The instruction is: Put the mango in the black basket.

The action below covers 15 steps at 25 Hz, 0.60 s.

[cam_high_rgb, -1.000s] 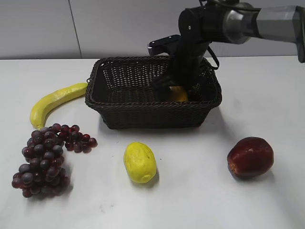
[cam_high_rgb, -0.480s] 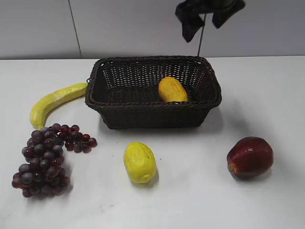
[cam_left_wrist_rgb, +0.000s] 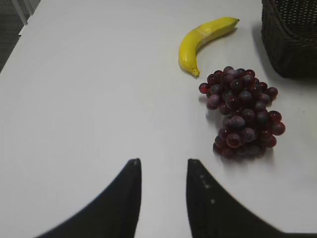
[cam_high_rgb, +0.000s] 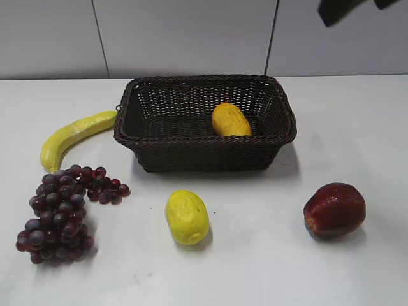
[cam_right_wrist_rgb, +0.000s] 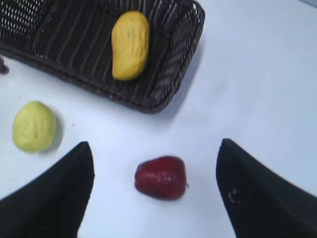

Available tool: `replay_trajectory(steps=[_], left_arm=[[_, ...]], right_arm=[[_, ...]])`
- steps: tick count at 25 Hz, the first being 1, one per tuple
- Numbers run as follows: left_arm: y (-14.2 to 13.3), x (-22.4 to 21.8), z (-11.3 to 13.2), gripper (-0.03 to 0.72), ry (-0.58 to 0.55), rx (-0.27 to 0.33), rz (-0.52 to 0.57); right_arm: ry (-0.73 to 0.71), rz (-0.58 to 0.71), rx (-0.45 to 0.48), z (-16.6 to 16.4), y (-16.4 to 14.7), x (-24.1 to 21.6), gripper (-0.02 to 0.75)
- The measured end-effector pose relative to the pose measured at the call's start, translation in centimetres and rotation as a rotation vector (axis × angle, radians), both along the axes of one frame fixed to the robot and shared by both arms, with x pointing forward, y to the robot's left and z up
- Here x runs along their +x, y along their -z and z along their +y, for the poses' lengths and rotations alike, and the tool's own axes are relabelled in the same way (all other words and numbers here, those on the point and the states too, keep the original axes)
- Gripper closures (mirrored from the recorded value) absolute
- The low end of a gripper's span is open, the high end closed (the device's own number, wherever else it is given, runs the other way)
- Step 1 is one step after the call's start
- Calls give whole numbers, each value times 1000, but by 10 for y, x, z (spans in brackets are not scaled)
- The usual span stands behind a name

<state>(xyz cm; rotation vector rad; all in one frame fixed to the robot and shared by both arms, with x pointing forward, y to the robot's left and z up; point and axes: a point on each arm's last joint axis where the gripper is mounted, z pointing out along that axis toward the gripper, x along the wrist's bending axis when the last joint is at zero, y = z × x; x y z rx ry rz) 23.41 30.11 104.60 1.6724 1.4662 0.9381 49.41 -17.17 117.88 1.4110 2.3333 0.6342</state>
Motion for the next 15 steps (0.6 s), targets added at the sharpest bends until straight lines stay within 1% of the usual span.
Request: replay_trajectory(steps=[4,8,9,15], left_arm=[[0,0,0,458,0,0,0],[0,0,0,458,0,0,0],[0,0,0,458,0,0,0],[0,0,0,458,0,0,0]], right_arm=[[18,-22,30,-29,14,-57,148],[23,-43,48,-53,41,-104,148],[22,-66,61,-60,44,-118,148],[25,-146,67,-92,80,-174,148]])
